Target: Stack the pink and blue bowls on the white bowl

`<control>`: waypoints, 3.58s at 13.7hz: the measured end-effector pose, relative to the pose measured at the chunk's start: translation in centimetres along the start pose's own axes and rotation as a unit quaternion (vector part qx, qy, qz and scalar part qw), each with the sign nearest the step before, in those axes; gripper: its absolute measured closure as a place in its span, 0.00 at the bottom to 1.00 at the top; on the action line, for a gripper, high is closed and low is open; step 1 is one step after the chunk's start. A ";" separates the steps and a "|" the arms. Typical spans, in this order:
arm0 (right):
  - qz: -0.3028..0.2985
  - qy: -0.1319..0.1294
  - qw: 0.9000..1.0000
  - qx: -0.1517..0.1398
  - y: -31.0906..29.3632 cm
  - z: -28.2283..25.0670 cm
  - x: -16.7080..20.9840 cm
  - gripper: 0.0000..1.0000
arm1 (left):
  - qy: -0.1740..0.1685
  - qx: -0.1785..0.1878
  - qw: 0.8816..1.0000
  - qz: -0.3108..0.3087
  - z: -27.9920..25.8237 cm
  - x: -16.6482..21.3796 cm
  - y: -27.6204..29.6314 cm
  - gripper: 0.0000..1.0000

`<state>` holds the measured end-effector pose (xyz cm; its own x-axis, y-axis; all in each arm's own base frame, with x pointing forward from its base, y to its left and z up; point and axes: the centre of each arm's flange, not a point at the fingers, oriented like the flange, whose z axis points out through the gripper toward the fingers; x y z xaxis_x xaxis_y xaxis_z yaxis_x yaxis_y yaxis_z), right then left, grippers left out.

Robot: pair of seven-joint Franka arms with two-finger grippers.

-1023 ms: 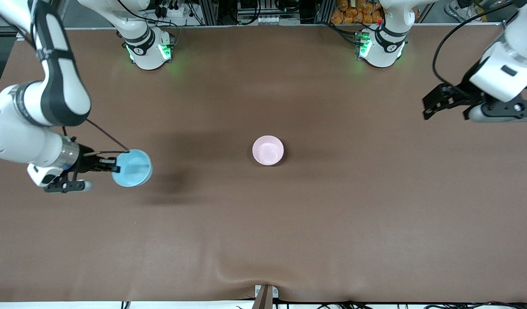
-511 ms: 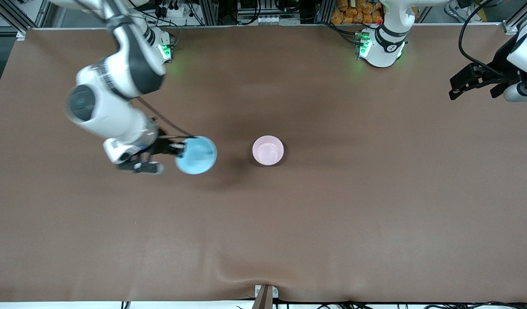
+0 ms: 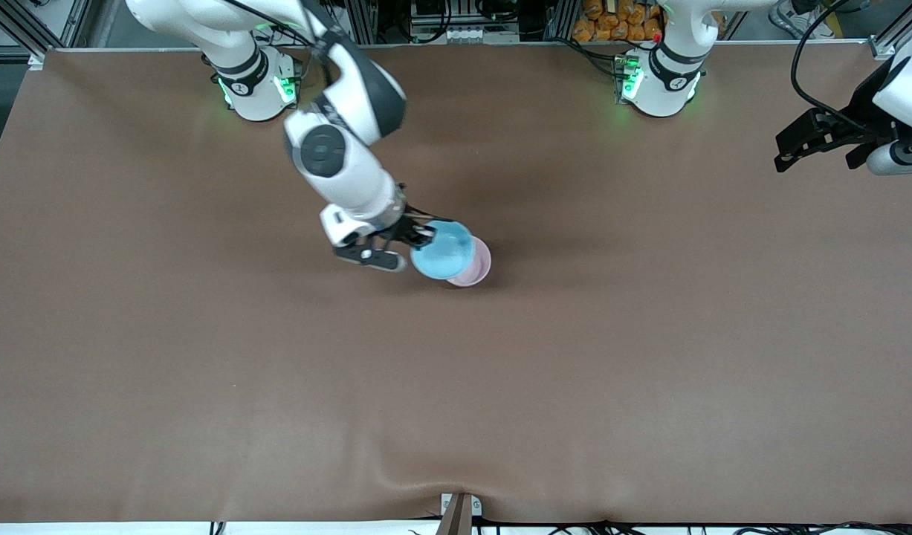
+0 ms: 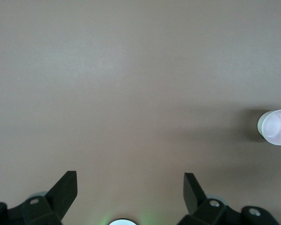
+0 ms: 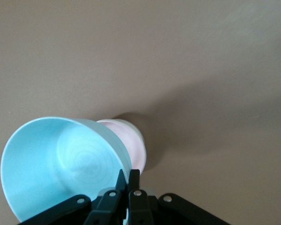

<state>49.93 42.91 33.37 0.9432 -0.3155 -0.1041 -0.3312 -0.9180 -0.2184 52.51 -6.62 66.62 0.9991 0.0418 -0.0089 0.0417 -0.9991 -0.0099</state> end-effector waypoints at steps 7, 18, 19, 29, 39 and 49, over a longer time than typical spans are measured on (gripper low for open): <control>0.018 0.004 1.000 -0.023 -0.9 6.9 -2.7 0.97 | -0.002 0.000 1.000 -0.011 0.3 0.2 -1.1 0.00; 0.022 0.036 0.999 -0.031 -1.1 7.4 -1.1 0.51 | 0.004 -0.001 1.000 -0.010 0.8 0.5 -1.0 0.00; 0.017 0.056 0.998 -0.028 -1.2 6.0 0.1 0.42 | 0.005 -0.001 1.000 -0.010 0.8 0.6 -1.0 0.00; -0.101 0.073 0.986 -0.112 14.7 -14.1 16.2 0.00 | -0.002 0.000 1.000 -0.009 1.6 0.7 -0.9 0.00; -0.130 0.013 0.983 -0.130 30.2 -31.2 16.0 0.00 | -0.010 0.001 1.000 -0.009 2.4 0.8 -0.9 0.00; -0.138 -0.014 0.985 -0.104 33.0 -41.0 13.3 0.00 | -0.009 0.001 1.000 -0.007 2.4 0.8 -0.7 0.00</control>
<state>52.65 -1.47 64.58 0.9945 -0.0422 -0.0963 -0.0462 -0.9982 -0.0391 53.22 -5.89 64.18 0.9981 0.0556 -0.0271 0.0553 -0.9984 -0.0122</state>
